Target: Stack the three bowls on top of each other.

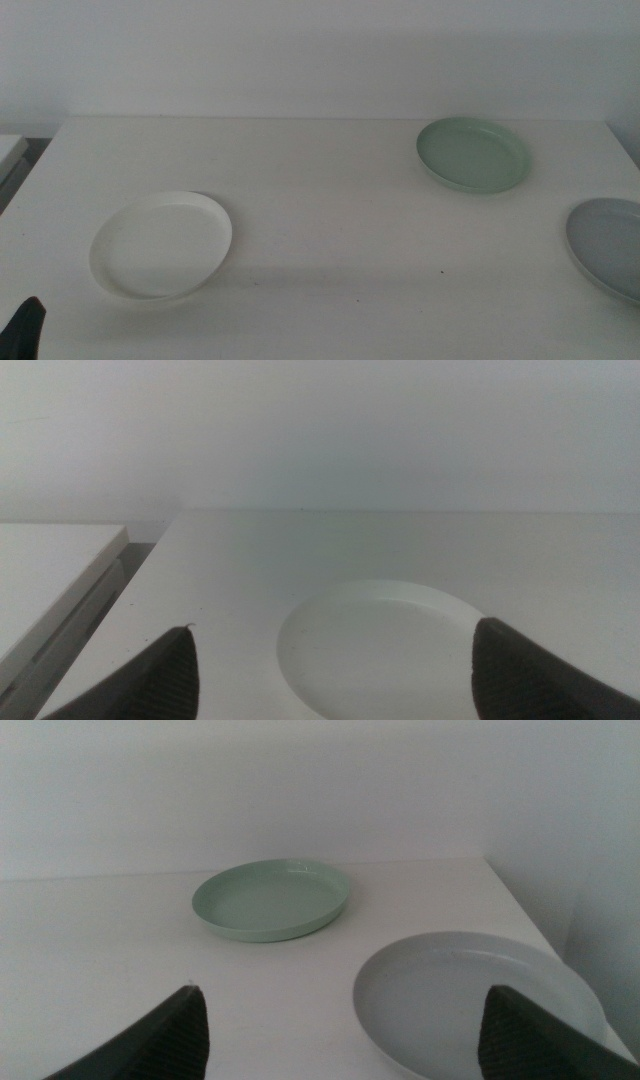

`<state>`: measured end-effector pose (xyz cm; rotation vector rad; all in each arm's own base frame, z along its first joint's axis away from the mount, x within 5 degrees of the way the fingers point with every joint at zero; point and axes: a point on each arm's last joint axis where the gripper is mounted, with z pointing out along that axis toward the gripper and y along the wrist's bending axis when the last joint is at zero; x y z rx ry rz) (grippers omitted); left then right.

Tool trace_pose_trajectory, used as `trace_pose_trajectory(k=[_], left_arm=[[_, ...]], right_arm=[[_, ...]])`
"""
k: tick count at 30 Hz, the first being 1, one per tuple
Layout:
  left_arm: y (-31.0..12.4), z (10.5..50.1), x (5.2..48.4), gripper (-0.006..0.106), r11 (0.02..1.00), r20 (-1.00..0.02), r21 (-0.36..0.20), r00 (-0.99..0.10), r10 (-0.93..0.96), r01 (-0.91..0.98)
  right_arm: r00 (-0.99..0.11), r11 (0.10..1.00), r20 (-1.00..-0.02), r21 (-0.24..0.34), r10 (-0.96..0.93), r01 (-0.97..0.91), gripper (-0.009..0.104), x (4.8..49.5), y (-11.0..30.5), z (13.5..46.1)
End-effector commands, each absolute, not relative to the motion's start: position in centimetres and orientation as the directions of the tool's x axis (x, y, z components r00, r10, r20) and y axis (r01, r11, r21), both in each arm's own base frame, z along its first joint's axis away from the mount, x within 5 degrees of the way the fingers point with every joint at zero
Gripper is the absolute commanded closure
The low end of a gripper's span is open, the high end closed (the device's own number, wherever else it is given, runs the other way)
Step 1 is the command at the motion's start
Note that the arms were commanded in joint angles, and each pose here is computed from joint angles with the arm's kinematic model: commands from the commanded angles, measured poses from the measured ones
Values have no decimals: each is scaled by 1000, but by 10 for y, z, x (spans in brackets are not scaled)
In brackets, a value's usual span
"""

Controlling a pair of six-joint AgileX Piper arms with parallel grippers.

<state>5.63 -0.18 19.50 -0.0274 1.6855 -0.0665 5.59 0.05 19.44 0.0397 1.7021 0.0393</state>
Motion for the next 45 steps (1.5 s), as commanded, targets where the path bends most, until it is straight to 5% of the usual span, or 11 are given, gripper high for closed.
trace_pose_trajectory(k=[1,6,10,20,25,34,45], left_arm=[[-2,197,56,7,997,-993,-68,-96,-66,21],[-2,197,56,7,997,-993,-68,-96,-66,21],[-2,197,56,7,997,-993,-68,-96,-66,21],[-2,197,56,7,997,-993,-68,-96,-66,21],[-2,197,56,7,997,-993,-68,-96,-66,21],[-2,197,56,7,997,-993,-68,-96,-66,21],[-2,197,56,7,997,-993,-68,-96,-66,21]], right_arm=[[-107,1000,-994,26,27,9,9,56,0,195],[-55,984,-983,177,178,9,9,55,0,208],[-134,986,-977,163,164,19,9,62,1,246],[-654,993,-748,109,115,50,9,109,3,336],[-726,982,-665,170,178,84,9,127,5,341],[-785,978,-586,168,202,126,9,150,4,328],[-890,967,-389,2,236,255,14,205,-11,320]])
